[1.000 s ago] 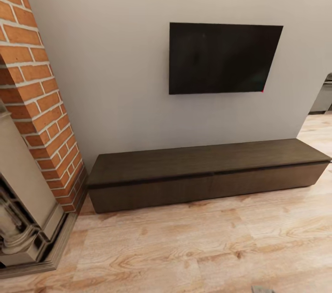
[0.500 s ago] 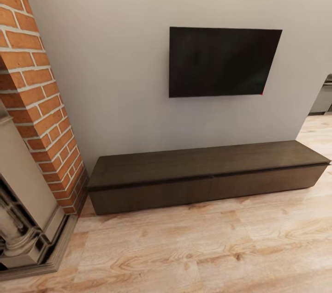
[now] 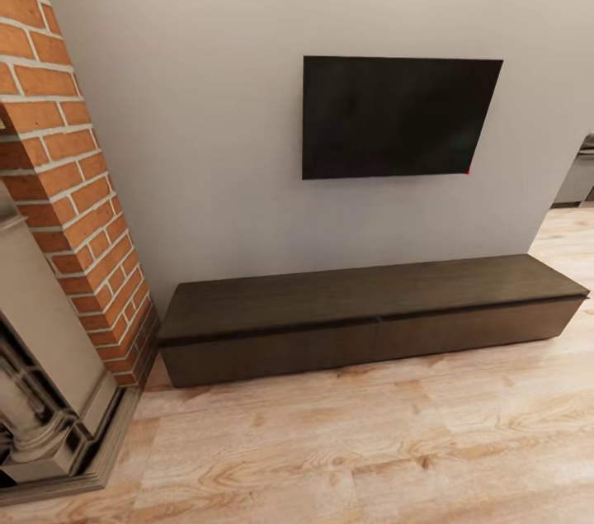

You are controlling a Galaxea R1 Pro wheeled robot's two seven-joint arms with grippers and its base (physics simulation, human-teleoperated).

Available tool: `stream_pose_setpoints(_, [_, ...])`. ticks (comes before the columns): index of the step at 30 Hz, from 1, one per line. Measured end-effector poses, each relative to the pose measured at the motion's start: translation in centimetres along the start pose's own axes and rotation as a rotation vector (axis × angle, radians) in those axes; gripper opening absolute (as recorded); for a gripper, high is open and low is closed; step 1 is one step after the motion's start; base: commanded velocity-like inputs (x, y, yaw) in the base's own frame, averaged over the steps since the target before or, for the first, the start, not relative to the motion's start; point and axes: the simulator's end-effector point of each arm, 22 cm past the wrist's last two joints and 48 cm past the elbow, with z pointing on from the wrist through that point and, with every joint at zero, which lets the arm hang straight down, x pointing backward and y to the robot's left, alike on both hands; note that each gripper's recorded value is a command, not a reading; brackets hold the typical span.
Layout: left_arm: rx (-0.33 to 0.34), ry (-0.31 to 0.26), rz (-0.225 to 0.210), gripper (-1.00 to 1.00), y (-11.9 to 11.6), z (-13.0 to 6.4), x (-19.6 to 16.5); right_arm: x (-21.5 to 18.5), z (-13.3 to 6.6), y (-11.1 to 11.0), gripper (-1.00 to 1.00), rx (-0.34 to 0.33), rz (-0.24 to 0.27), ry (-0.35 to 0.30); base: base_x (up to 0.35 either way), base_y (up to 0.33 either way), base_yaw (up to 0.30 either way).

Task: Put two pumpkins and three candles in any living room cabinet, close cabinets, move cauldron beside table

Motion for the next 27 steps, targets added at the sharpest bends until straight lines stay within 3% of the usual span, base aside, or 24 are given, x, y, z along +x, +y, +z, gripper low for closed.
stream_pose_setpoints(8, [0.005, -0.039, 0.085, 1.0, 0.3, -1.3, -0.4, -0.3, -1.2, 0.0, 1.0, -0.003, -0.006, 0.013, 0.0, 0.0, 0.0])
stream_pose_setpoints(27, [0.016, -0.048, 0.087, 1.0, -0.4, -2.1, -0.5, -0.8, -1.7, -0.1, 1.0, -0.002, -0.01, 0.007, 0.0, 0.0, 0.0])
